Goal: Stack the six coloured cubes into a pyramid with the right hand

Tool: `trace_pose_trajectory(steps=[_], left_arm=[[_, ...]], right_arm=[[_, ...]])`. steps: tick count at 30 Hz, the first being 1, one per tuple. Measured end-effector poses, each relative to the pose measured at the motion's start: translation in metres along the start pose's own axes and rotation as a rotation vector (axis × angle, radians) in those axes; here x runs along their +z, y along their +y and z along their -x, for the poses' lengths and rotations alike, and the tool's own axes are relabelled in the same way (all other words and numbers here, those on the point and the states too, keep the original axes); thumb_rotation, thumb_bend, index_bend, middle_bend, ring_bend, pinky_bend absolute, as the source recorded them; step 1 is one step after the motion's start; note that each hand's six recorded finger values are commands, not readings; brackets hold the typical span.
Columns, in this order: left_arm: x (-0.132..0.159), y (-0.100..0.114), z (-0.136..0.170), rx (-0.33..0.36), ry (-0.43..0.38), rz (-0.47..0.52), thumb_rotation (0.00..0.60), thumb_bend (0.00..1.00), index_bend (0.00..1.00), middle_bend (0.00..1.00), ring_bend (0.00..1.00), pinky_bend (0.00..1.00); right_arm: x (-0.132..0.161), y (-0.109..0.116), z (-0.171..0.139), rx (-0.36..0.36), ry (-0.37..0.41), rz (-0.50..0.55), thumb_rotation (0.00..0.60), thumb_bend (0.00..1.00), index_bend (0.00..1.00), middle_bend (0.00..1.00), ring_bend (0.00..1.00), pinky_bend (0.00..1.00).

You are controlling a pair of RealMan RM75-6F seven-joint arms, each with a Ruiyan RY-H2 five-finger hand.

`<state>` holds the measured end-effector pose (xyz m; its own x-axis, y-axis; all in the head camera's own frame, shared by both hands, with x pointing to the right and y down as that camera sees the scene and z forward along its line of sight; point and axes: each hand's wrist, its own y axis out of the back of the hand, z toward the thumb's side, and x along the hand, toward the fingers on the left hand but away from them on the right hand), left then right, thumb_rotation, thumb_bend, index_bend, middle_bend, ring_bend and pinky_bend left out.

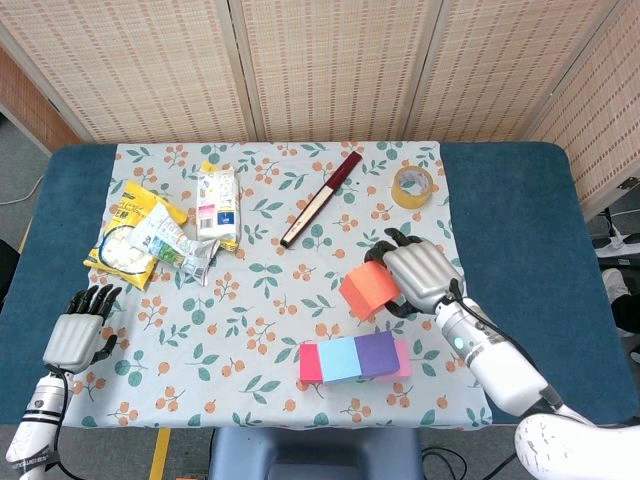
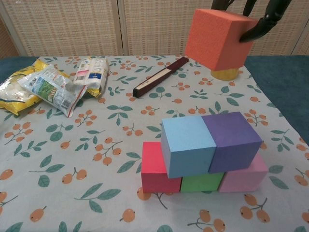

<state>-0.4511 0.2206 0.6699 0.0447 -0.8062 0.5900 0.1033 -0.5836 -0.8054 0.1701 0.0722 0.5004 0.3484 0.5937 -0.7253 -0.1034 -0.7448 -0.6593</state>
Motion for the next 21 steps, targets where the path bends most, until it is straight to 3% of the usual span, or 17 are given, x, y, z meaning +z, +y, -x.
trace_pose_trajectory(steps=[8, 21], left_arm=[[-0.001, 0.002, 0.002, 0.004, 0.0, 0.009, 0.6, 0.42, 0.0, 0.06, 0.01, 0.1], [-0.001, -0.001, 0.0, -0.005, 0.005, -0.003, 0.6, 0.42, 0.0, 0.06, 0.01, 0.1]], right_arm=[[0.017, -0.018, -0.01, 0.109, 0.131, 0.008, 0.6, 0.39, 0.79, 0.19, 0.0, 0.2], [0.011, -0.03, -0.019, 0.125, 0.167, -0.028, 0.6, 0.4, 0.79, 0.19, 0.0, 0.2]])
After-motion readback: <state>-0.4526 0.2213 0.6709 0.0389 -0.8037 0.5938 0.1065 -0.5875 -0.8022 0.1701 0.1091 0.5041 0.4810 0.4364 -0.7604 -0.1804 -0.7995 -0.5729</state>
